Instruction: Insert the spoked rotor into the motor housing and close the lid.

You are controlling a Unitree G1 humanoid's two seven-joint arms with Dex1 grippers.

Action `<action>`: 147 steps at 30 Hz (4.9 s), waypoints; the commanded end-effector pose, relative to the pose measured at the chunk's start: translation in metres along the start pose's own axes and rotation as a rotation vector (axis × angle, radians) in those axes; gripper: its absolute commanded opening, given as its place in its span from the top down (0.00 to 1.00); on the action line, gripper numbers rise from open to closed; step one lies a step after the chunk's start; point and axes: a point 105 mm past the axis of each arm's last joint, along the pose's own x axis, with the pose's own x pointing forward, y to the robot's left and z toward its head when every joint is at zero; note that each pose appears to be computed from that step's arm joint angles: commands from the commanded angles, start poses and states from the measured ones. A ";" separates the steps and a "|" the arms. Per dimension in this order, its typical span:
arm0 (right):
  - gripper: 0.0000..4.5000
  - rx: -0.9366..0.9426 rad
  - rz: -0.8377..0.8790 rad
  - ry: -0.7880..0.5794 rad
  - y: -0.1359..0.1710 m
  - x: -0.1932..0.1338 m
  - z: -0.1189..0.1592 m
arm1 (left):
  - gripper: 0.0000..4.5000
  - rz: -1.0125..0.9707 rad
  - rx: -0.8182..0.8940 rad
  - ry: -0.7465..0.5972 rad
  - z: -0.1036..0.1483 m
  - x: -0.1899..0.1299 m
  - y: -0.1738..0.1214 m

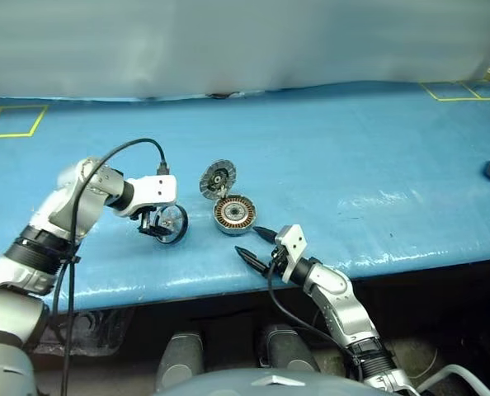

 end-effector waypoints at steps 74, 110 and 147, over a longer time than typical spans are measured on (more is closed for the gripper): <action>0.16 0.072 -0.064 0.035 0.014 -0.006 -0.020 | 0.42 -0.222 -0.017 0.052 0.032 0.009 0.022; 0.16 0.066 -0.061 0.040 0.011 -0.006 -0.019 | 0.42 -0.263 -0.053 0.067 0.025 0.017 0.005; 0.16 0.054 -0.042 0.053 0.012 -0.004 -0.019 | 0.11 -0.220 -0.020 0.094 0.018 0.018 0.003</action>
